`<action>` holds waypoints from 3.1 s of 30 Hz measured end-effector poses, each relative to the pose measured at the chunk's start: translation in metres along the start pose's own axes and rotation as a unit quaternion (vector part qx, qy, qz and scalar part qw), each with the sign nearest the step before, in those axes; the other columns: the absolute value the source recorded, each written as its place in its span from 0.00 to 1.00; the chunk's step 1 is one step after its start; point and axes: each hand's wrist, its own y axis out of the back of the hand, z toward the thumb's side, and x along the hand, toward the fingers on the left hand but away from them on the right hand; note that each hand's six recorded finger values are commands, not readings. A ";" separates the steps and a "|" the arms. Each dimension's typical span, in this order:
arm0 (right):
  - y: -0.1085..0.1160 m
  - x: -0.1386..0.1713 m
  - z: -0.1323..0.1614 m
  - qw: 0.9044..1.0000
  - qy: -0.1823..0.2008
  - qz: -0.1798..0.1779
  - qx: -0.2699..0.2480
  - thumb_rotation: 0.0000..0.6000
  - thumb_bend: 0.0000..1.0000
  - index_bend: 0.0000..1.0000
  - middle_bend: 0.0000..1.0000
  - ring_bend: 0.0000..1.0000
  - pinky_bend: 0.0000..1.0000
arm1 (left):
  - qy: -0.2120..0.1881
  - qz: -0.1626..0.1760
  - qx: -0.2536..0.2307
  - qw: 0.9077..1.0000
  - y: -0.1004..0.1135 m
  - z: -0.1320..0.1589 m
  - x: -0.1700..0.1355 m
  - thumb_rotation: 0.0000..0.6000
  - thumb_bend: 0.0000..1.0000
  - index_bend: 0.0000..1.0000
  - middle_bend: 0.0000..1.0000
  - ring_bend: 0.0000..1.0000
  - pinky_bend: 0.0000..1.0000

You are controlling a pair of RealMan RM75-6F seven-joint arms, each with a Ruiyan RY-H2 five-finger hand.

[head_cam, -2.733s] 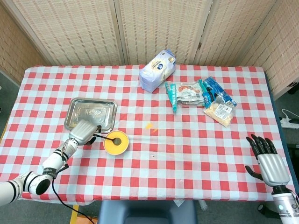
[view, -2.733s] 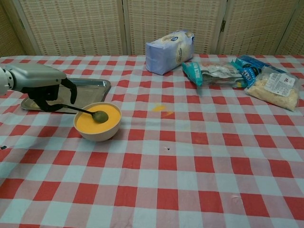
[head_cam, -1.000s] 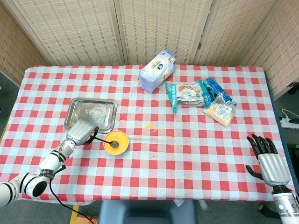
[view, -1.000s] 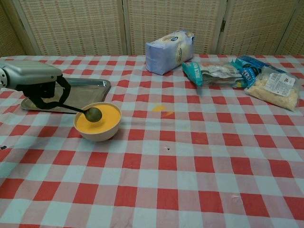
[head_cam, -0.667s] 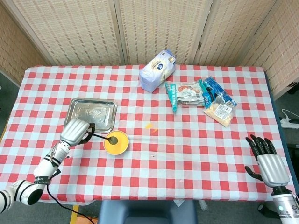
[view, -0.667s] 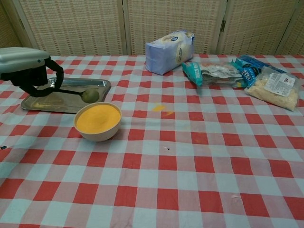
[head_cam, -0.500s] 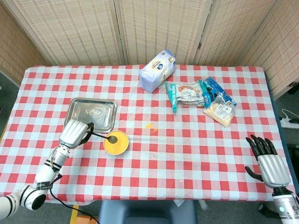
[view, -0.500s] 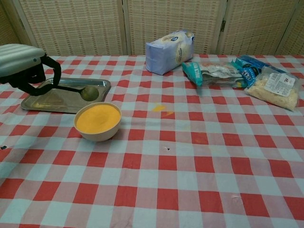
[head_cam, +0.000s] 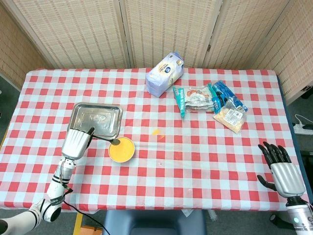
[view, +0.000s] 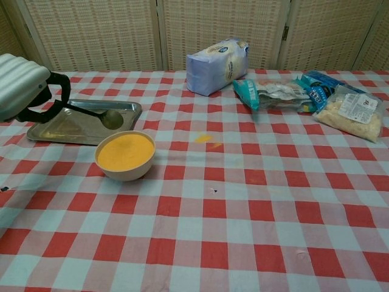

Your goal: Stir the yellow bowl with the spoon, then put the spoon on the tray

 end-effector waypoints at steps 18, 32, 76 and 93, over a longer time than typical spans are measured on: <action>0.000 0.001 0.003 1.000 0.005 0.002 -0.001 1.00 0.17 0.00 0.00 0.00 0.00 | -0.018 0.025 0.039 0.999 -0.018 0.025 -0.033 1.00 0.61 0.95 1.00 1.00 1.00; 0.001 -0.001 -0.001 1.000 -0.001 0.002 -0.002 1.00 0.17 0.00 0.00 0.00 0.00 | -0.026 0.021 0.071 0.997 -0.032 0.038 -0.025 1.00 0.62 0.95 1.00 1.00 1.00; 0.006 0.003 0.001 1.000 0.002 -0.006 -0.006 1.00 0.17 0.00 0.00 0.00 0.00 | -0.030 0.024 0.100 0.994 -0.032 0.042 -0.025 1.00 0.62 0.95 1.00 1.00 1.00; 0.002 -0.002 -0.005 1.000 -0.011 0.001 0.000 1.00 0.17 0.00 0.00 0.00 0.00 | -0.007 0.027 0.103 0.994 -0.031 0.033 0.010 1.00 0.62 0.95 1.00 1.00 1.00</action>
